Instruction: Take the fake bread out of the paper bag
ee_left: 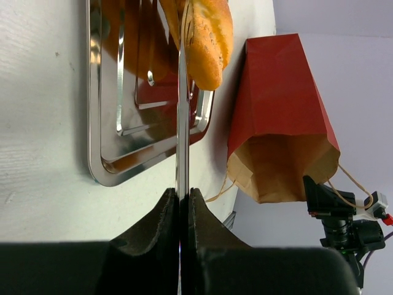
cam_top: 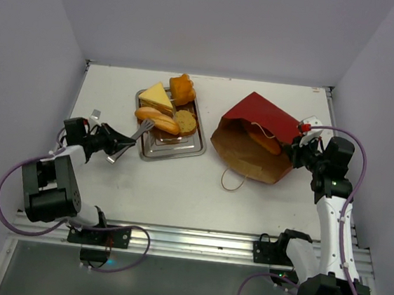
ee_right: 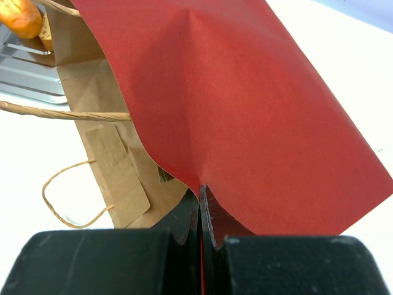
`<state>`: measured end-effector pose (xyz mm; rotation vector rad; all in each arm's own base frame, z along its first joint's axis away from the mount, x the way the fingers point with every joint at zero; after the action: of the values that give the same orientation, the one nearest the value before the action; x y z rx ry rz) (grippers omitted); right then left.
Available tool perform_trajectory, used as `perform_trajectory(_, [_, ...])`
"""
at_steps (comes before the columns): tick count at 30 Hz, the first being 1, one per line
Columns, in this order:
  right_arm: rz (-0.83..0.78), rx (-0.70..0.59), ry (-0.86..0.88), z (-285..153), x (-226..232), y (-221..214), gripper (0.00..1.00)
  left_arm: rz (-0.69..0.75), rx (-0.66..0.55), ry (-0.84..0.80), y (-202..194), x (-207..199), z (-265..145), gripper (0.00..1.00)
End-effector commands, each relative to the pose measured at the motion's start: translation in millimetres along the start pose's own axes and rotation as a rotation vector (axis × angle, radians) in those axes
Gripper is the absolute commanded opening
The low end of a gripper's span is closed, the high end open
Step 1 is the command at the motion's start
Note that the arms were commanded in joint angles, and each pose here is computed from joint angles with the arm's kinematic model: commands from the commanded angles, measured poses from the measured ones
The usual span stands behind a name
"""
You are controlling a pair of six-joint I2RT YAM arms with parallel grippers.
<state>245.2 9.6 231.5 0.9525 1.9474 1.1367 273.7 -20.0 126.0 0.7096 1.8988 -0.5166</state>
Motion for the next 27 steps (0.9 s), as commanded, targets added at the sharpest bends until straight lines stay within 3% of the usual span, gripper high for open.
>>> perform_trajectory(1, [-0.01,-0.027,-0.007,1.7,-3.3,4.2,0.0,0.115,-0.04,-0.048,21.3,-15.8,-0.8,0.12])
perform_trajectory(6, [-0.009,-0.026,-0.009,1.5,-3.8,4.0,0.0,0.117,-0.044,-0.036,30.3,-15.9,0.8,0.21])
perform_trajectory(23, [-0.011,-0.026,-0.009,1.7,-3.8,3.6,0.0,0.126,-0.028,-0.029,42.5,-17.5,5.4,0.34])
perform_trajectory(27, [-0.01,-0.025,-0.007,1.7,-3.5,3.5,0.0,0.132,-0.031,-0.033,40.3,-19.7,3.3,0.45])
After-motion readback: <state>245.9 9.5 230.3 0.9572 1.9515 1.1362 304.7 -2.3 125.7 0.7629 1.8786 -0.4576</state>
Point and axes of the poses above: each gripper's point midway between its finger pads, its own z axis out along the fingers, its own x axis along the line the jaws close on, y = z × x, the point moved 6 cm from there along -z, back along the fingers, and after that the axes turned 9 degrees about -z, right-handed, at the moved point
